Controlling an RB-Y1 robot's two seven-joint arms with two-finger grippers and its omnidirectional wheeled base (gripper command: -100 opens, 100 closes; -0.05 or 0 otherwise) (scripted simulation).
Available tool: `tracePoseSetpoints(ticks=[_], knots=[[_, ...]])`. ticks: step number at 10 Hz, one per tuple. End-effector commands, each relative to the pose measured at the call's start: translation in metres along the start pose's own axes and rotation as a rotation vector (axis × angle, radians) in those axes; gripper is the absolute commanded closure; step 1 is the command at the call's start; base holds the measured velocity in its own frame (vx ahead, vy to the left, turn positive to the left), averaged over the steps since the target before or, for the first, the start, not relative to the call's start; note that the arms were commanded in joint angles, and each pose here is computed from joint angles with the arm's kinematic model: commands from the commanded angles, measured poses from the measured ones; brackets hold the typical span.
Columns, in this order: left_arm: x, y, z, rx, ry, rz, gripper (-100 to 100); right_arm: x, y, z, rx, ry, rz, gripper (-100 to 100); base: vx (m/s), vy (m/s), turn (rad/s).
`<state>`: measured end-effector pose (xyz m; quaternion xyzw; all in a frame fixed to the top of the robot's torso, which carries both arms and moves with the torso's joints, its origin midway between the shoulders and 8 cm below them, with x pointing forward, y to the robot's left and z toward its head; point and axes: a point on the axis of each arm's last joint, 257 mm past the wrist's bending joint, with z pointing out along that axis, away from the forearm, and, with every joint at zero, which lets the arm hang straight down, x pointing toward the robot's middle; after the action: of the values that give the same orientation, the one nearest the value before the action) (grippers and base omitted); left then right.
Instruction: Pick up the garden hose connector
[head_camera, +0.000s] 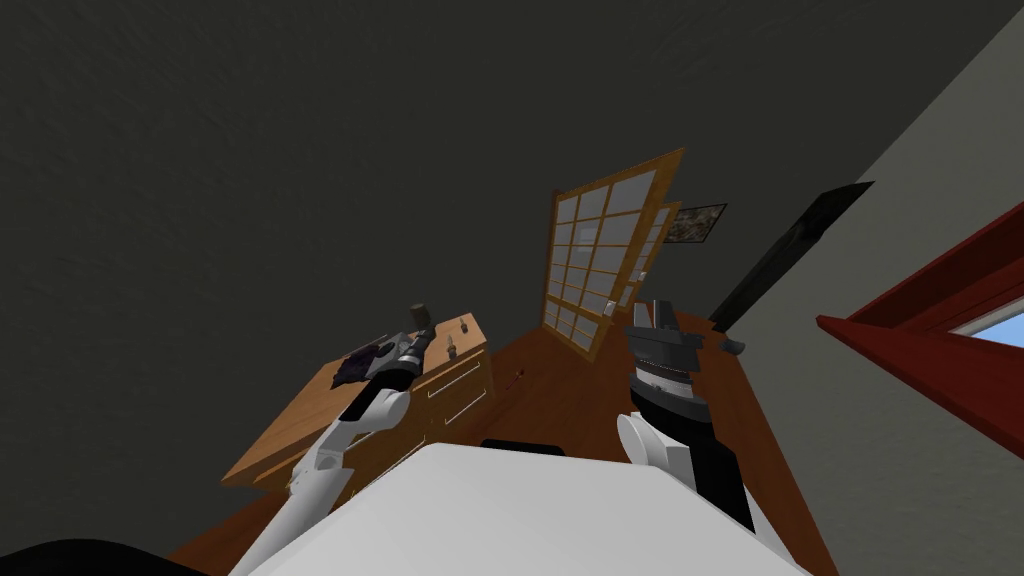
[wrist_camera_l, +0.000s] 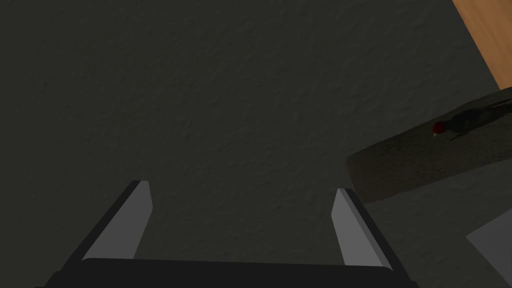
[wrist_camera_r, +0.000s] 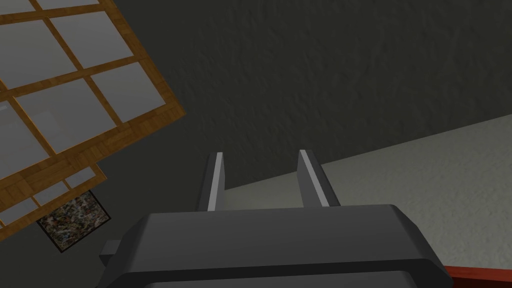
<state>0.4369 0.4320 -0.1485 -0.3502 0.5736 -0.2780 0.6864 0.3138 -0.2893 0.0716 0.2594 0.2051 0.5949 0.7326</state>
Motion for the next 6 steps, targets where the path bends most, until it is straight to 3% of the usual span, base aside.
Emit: tracePoseSetpoints(ticks=[1,2,5,6], knots=[[0.0,0.028,-0.002,-0.07,0.041,0.04,-100,0.0,0.0,0.0,0.0,0.0,0.0,0,0.081,-0.048,-0.004],[0.002,0.03,-0.003,-0.079,0.049,0.04,-100,0.0,0.0,0.0,0.0,0.0,0.0,0,0.061,-0.029,0.0],[0.005,0.074,-0.012,-0.191,0.122,0.102,-100,0.0,0.0,0.0,0.0,0.0,0.0,0,0.068,-0.034,-0.014],[0.007,0.077,-0.013,-0.202,0.132,0.101,-100,0.0,0.0,0.0,0.0,0.0,0.0,0,0.065,-0.029,-0.007]])
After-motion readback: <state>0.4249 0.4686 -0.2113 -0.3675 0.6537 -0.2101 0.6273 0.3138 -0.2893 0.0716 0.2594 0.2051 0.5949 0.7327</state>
